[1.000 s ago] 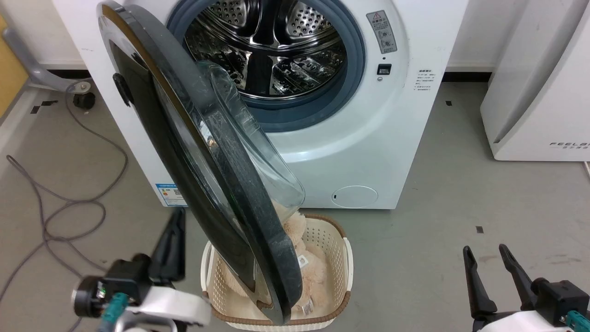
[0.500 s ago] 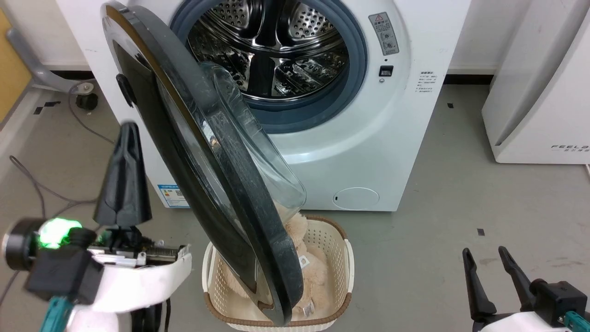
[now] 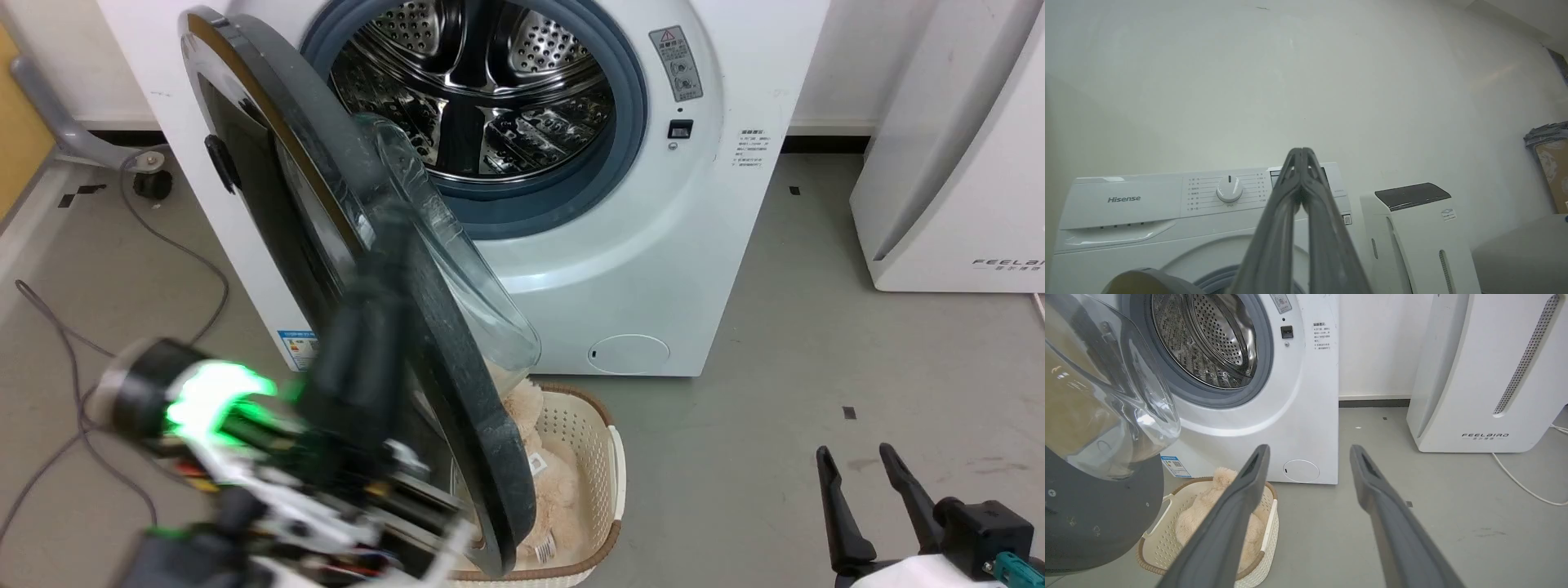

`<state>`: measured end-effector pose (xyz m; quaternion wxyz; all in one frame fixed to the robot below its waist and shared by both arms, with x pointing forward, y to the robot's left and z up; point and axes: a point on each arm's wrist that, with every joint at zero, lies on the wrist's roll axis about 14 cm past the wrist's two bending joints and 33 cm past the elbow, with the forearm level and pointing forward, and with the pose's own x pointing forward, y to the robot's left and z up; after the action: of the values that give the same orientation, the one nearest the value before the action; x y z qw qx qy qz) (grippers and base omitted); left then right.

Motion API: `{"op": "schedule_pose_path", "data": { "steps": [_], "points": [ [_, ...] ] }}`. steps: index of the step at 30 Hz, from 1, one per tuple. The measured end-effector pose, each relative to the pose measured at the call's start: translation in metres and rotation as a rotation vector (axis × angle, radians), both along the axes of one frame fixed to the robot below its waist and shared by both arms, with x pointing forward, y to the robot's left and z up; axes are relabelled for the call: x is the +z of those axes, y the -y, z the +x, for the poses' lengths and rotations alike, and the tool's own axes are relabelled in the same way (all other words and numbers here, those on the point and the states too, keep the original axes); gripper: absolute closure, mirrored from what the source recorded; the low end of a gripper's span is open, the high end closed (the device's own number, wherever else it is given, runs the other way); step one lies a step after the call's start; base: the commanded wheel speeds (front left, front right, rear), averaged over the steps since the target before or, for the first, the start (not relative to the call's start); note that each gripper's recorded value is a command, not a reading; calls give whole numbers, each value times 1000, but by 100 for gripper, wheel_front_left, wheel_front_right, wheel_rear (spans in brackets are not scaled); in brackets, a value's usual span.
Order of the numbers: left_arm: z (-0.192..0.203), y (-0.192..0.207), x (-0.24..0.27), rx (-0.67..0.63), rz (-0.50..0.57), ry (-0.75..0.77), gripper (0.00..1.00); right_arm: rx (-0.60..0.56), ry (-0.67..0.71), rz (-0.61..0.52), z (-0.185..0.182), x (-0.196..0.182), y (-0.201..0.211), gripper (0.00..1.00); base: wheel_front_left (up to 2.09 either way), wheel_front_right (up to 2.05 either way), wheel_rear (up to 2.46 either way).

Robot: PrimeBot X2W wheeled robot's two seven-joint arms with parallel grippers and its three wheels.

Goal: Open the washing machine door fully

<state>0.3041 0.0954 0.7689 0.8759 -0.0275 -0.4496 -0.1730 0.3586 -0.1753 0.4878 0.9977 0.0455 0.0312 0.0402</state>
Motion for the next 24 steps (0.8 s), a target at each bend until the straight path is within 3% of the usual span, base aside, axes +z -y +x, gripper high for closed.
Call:
{"op": "schedule_pose_path", "data": {
  "steps": [6, 13, 19, 24],
  "points": [
    [0, 48, -33, -198, 28, -174, 100, -1, -9, 3, -1, -2, 0, 0, 0, 0, 0],
    [-2, 88, -101, -340, 84, -494, 100, -7, -17, 9, -3, -5, 2, 0, 0, 0, 0],
    [-9, 107, -164, -398, 168, -769, 100, -2, -30, 11, -1, -10, 0, 0, 0, 0, 0],
    [-5, 109, -201, -379, 212, -903, 100, 2, -43, 15, -1, -14, -1, 0, 0, 0, 0]
  ]
}}
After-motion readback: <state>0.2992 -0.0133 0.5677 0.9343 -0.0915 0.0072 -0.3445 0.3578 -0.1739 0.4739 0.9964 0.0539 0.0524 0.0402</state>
